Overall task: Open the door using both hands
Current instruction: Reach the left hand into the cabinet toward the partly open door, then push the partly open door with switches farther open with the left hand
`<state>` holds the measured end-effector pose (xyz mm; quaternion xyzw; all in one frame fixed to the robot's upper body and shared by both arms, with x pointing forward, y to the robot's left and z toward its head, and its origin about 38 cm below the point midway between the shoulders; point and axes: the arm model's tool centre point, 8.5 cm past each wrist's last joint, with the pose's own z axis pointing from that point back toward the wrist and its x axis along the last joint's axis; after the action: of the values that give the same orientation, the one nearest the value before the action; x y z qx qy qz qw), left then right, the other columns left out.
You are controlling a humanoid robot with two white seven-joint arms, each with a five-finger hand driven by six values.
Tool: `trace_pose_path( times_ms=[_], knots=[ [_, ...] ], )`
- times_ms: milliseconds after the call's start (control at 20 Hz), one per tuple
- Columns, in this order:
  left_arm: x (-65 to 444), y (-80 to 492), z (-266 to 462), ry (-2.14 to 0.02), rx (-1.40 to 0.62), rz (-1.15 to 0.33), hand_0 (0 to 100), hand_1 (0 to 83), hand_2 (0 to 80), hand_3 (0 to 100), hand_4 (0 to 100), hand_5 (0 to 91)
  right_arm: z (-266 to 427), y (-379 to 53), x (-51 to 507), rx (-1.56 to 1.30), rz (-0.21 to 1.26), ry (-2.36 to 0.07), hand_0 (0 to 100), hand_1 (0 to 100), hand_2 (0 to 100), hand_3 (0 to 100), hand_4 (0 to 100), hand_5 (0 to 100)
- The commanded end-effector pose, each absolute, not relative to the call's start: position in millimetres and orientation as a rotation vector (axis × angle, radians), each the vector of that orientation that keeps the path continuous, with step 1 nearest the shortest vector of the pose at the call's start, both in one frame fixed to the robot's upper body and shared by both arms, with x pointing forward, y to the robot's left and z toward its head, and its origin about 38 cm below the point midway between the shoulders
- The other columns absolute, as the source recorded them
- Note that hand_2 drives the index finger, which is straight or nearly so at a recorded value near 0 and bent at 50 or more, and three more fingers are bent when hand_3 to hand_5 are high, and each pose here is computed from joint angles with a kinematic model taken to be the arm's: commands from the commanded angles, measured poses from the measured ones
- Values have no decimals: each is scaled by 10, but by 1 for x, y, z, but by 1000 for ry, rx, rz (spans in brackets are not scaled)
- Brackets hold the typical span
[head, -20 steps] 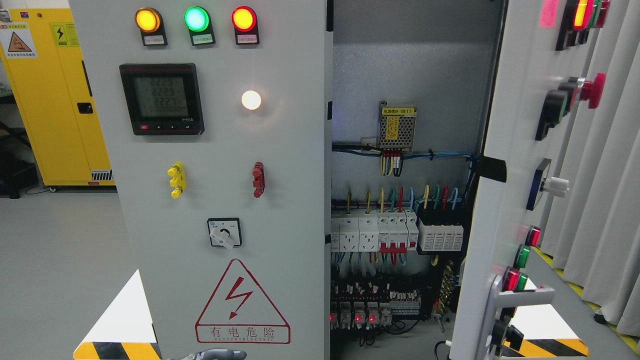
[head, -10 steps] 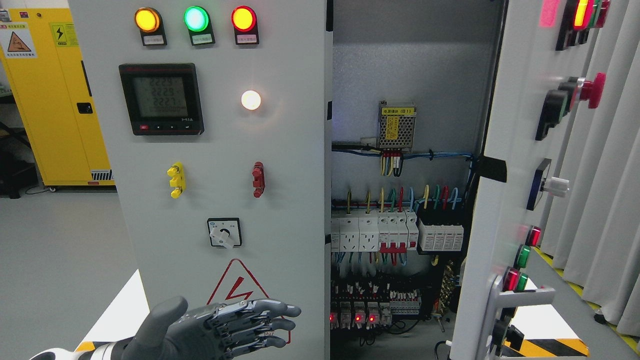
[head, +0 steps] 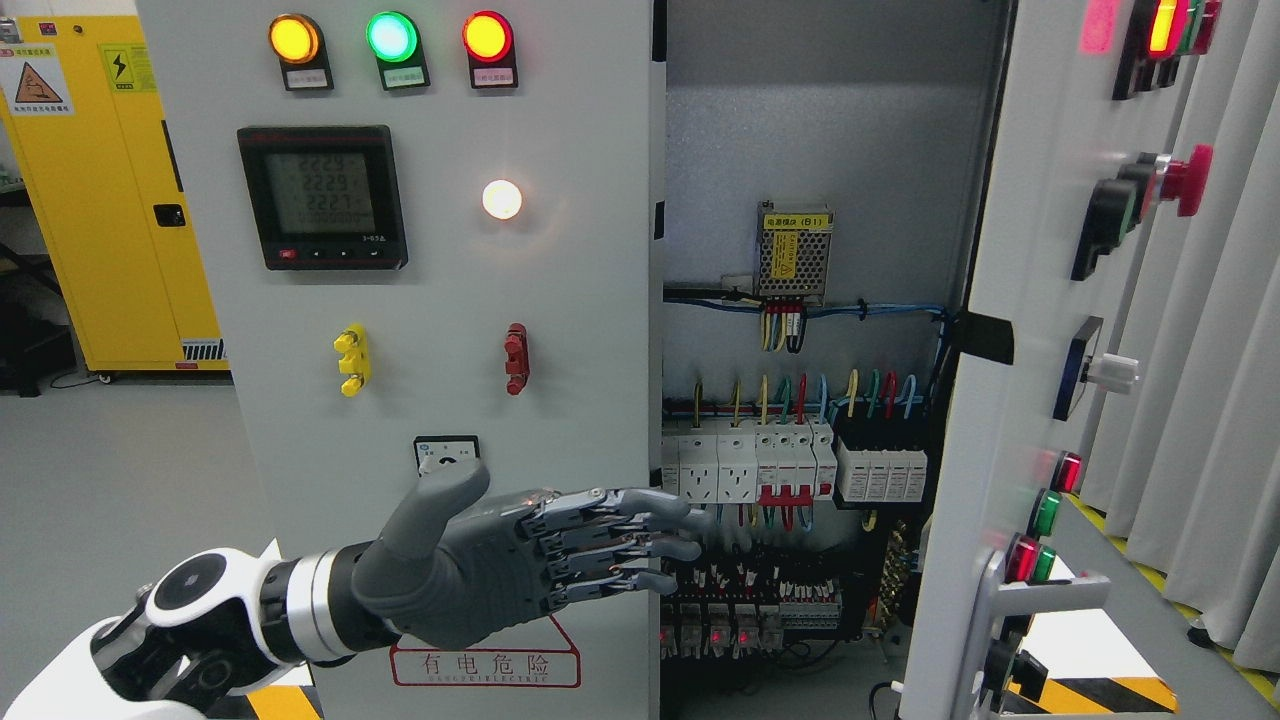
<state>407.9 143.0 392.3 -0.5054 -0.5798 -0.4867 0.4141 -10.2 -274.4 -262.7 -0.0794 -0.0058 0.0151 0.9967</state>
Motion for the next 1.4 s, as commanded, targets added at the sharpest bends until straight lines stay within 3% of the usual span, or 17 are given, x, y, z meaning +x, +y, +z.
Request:
trace_pose_path(
  times_ms=[0,701,1051,1352],
  knots=[
    [422,49,395,-1311,-1403,-1267,0,0,0,0,0,0,-264,-259,-9,-134,27,-15,246,0,0,0,0,0],
    [431,-20,434,-1268,-1424,-1293,0,0,0,0,0,0,-264,-259,-9,-134,27,-15,246,0,0,0,0,0],
    [427,-28,442,-1285,-1406,-1325,0,0,0,0,0,0,-264,-259,-9,-134,29,-13,245,0,0,0,0,0],
    [428,-30,453,-1358,-1371,-1246,0,0,0,0,0,0,-264,-258,-11,-132,29,-10,245,0,0,0,0,0]
  ],
)
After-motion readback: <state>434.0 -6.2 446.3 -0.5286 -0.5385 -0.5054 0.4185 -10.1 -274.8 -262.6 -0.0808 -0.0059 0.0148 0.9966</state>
